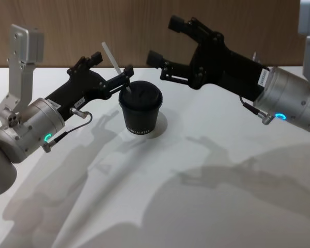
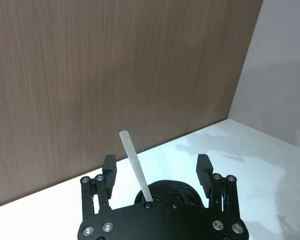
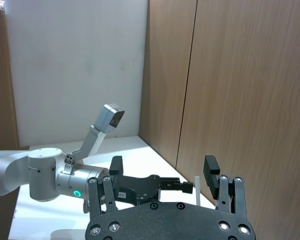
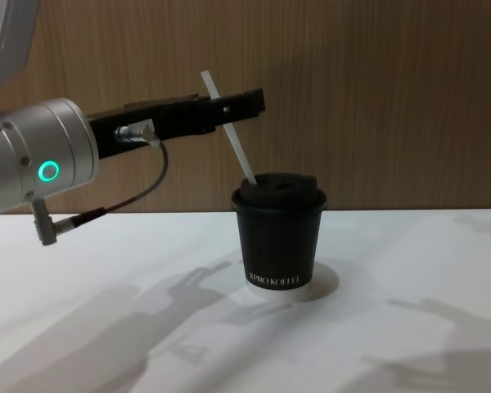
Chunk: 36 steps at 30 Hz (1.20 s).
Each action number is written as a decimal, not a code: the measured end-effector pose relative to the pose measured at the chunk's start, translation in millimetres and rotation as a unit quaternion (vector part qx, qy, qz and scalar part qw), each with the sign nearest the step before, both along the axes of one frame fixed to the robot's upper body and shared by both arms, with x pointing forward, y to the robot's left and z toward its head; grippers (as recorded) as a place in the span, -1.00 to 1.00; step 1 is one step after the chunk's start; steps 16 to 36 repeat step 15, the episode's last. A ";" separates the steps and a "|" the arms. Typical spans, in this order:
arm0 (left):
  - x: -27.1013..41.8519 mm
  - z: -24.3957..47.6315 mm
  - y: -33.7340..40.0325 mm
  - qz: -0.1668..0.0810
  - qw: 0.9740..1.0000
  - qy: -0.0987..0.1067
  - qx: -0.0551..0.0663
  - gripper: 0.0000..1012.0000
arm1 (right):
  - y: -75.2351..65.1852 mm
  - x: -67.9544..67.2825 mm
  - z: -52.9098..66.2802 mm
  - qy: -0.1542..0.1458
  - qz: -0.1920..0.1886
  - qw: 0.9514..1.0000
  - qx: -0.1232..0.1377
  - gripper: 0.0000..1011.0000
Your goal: Pick up the straw with one hand, pass it to the other hand, and insert it into the cup.
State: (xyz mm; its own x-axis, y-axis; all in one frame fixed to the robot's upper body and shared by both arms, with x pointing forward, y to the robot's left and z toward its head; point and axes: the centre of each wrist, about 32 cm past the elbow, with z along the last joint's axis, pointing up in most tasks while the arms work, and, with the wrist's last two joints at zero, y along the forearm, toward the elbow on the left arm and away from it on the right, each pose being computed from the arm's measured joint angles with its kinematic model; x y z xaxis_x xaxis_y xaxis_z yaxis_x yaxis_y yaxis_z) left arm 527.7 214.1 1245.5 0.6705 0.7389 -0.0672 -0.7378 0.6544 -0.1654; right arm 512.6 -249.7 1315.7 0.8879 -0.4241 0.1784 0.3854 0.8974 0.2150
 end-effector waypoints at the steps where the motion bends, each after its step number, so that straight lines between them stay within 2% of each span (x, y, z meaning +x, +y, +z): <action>1: -3.4 0.4 -1.0 0.003 1.000 -0.002 0.000 0.98 | -0.6 -1.2 -0.6 0.001 0.000 1.000 0.001 0.98; 9: -15.1 1.3 -4.9 0.017 1.000 -0.009 0.001 0.98 | -6.5 -11.2 -5.6 0.011 -0.002 1.000 0.008 0.98; 15: -20.6 2.1 -6.6 0.024 1.000 -0.013 0.001 0.98 | -8.7 -15.5 -7.7 0.015 -0.002 1.000 0.011 0.98; 36: -20.6 2.1 -6.6 0.024 1.000 -0.013 0.001 0.98 | -8.7 -15.5 -7.7 0.015 -0.002 1.000 0.011 0.98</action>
